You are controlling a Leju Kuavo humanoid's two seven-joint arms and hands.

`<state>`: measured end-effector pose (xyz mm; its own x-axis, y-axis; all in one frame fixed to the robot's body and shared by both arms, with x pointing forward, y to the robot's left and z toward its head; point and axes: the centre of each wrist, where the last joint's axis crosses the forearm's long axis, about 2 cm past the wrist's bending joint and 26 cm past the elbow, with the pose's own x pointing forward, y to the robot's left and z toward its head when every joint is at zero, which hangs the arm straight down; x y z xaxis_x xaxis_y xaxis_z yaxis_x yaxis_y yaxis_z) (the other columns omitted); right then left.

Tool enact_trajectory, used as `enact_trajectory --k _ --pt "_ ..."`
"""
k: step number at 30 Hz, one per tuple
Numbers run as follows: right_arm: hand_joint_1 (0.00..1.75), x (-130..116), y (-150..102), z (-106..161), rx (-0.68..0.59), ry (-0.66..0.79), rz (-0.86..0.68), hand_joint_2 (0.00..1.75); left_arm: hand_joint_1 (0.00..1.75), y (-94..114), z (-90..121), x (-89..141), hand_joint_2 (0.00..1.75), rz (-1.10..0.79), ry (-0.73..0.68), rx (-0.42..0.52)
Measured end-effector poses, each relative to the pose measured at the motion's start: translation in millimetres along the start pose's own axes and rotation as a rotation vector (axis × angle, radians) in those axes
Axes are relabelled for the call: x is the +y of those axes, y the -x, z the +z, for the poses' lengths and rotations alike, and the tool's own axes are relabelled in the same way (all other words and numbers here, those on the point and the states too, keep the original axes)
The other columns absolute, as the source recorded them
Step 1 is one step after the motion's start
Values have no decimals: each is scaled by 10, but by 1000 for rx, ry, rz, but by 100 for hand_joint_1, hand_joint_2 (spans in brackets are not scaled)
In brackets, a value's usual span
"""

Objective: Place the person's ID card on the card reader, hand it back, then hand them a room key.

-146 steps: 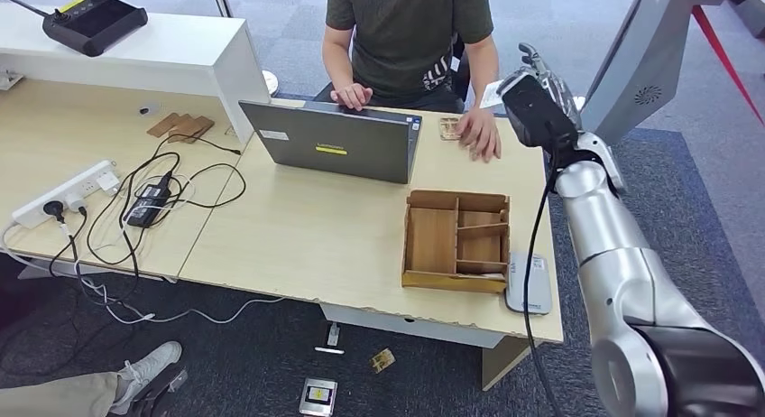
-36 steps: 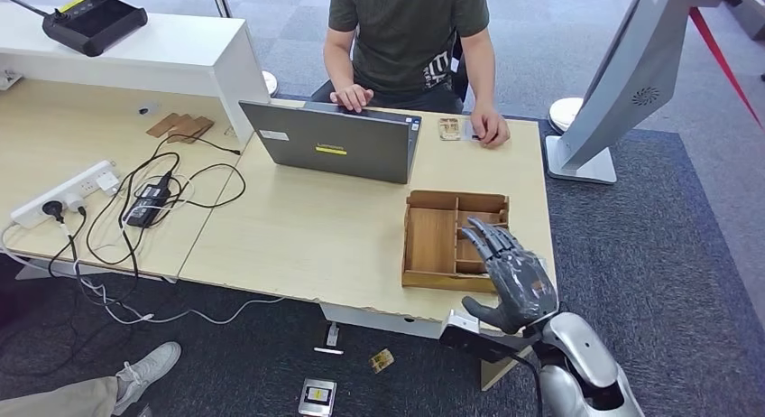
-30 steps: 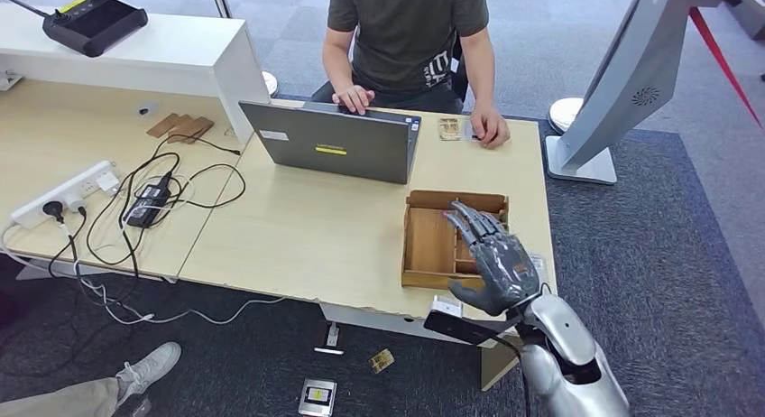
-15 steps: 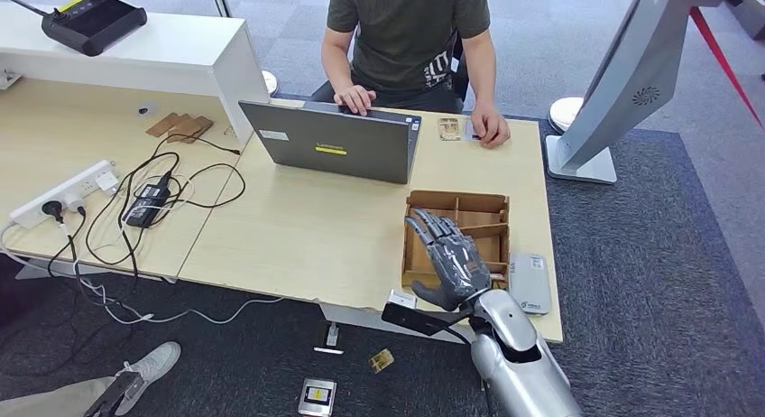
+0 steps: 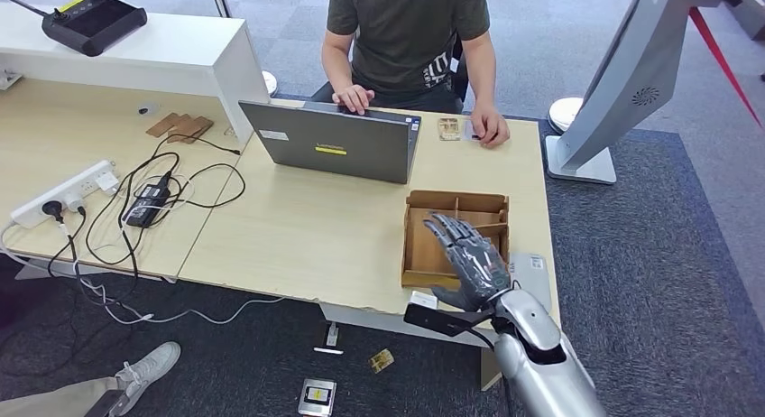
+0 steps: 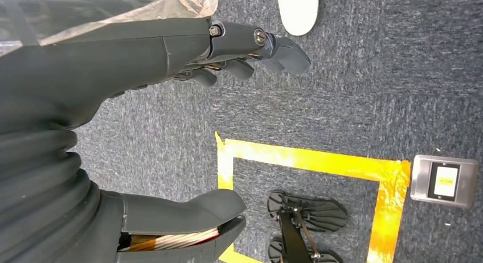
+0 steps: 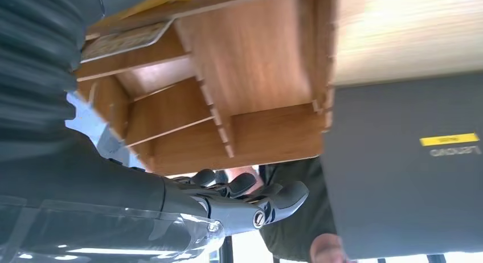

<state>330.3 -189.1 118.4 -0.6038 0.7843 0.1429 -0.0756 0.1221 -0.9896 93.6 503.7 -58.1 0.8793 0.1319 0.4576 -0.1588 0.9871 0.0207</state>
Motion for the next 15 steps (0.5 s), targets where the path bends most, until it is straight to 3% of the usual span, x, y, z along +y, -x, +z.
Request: enact_trajectory --k 15 --pt "0 -40 270 308 57 -34 42 175 0 33 11 11 175 4 -3 4"
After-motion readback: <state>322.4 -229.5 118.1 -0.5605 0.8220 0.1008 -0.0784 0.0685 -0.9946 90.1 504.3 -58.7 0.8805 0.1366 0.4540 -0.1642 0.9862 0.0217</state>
